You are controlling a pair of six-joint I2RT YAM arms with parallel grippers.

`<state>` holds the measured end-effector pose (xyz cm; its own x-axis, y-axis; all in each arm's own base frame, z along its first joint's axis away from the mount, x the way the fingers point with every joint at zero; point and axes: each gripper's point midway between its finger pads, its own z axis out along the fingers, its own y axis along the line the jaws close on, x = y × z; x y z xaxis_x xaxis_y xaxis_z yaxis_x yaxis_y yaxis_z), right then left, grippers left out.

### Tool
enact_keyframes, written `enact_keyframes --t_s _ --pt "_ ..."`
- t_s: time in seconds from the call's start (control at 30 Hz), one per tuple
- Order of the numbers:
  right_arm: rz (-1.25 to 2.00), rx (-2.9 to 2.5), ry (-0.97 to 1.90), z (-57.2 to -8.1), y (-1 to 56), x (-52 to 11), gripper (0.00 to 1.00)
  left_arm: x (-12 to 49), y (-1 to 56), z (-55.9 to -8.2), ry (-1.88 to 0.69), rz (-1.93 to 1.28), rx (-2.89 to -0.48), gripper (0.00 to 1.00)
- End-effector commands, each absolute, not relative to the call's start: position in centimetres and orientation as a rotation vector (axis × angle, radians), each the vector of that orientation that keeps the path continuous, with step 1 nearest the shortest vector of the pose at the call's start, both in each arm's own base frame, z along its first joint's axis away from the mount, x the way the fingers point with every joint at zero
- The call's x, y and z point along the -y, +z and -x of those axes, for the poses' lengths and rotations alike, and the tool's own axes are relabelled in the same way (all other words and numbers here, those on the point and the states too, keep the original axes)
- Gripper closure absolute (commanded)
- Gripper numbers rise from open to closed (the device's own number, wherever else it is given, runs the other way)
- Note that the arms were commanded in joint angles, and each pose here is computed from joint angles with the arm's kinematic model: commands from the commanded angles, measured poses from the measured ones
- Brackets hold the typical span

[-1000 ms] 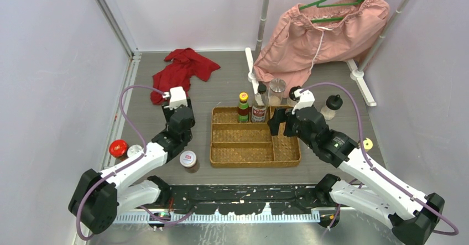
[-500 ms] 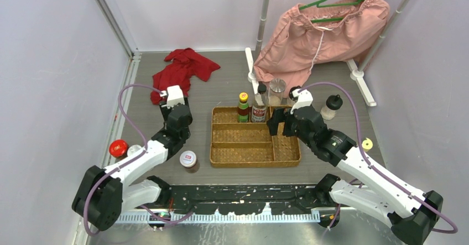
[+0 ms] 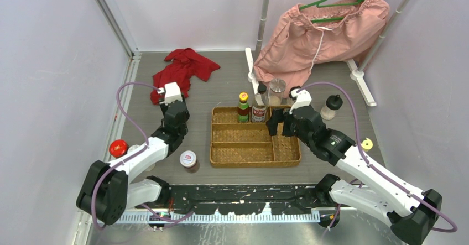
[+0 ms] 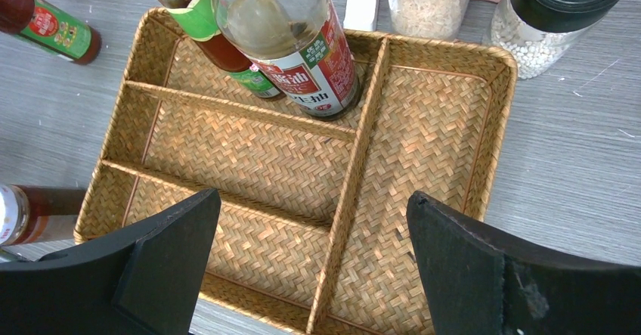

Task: Organize the condiment bottles
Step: Pick up the bottle from the center of the board.

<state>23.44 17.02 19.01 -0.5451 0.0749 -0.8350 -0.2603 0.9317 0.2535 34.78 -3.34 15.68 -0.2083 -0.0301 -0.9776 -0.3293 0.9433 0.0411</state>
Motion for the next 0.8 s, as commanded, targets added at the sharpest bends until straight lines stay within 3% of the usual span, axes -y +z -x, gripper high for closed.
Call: enact_keyframes --t_s 0.0,0.27,0.77 --pt "0.124 -2.079 0.456 -23.9 19.6 -17.4 0.00 3.4 18.8 -36.3 0.240 0.297 -1.658 0.55" --pt "0.129 -2.092 0.451 -24.0 19.1 -17.6 0.00 3.4 19.1 -36.3 0.220 0.301 -1.653 0.77" --pt "0.119 -2.087 0.458 -23.9 18.9 -17.5 0.00 5.4 19.5 -34.3 0.039 0.227 -1.696 0.78"
